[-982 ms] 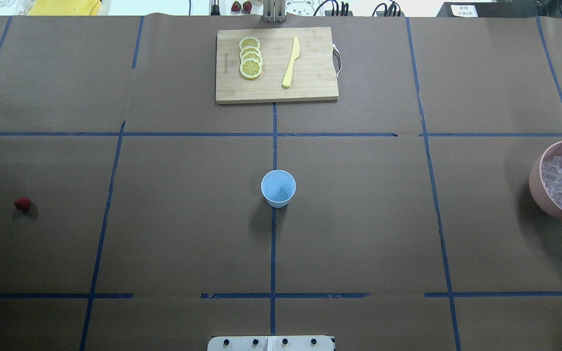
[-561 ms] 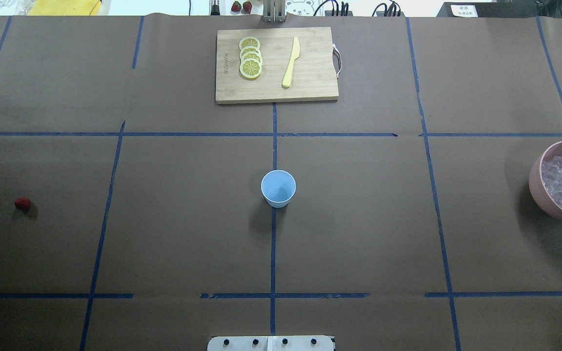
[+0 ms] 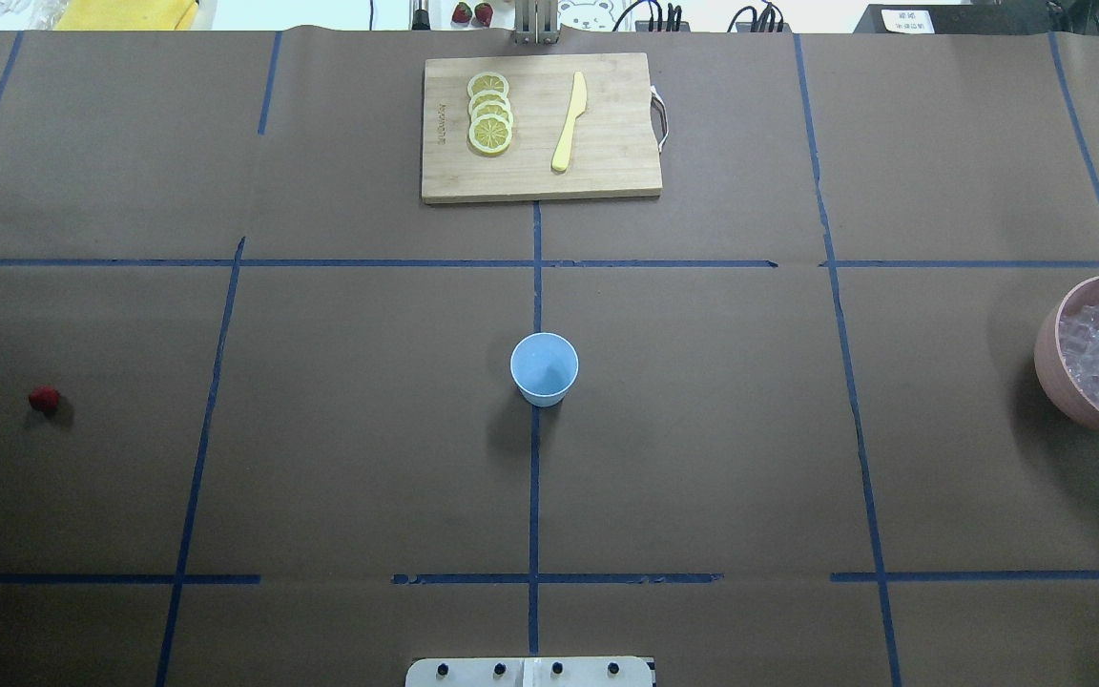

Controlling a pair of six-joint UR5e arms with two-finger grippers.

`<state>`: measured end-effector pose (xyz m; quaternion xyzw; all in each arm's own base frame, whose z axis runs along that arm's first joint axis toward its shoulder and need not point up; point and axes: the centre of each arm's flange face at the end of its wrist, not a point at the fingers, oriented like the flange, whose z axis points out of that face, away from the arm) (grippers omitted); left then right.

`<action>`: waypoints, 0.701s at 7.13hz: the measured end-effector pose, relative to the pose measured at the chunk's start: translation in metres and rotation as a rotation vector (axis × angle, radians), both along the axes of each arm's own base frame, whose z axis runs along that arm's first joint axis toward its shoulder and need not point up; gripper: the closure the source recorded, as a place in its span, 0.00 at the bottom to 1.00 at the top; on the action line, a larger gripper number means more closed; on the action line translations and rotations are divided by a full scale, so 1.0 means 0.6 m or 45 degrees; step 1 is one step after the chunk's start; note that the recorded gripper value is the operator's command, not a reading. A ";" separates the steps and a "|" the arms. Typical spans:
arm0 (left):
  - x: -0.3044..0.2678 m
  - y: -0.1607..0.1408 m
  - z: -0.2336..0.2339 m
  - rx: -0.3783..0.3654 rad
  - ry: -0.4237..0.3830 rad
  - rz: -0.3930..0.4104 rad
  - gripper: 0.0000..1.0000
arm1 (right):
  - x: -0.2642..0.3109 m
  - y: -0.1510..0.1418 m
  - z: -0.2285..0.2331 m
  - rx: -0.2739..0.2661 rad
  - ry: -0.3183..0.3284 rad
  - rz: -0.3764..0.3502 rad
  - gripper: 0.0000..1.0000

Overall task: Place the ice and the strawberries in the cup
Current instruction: 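Grasp an ice cube from the pink bowl with the right gripper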

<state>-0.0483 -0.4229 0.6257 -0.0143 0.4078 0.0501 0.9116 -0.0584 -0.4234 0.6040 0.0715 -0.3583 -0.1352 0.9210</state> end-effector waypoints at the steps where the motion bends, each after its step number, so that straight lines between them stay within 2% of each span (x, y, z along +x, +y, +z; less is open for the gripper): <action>1: 0.000 0.000 0.000 0.000 0.001 0.000 0.00 | 0.009 0.016 -0.045 0.006 -0.023 0.055 1.00; 3: 0.000 0.000 -0.003 0.003 0.008 -0.003 0.00 | -0.017 0.028 -0.149 -0.086 -0.130 0.211 1.00; 5: 0.001 0.000 -0.007 0.006 0.025 -0.004 0.00 | -0.108 0.021 -0.272 -0.222 -0.264 0.303 1.00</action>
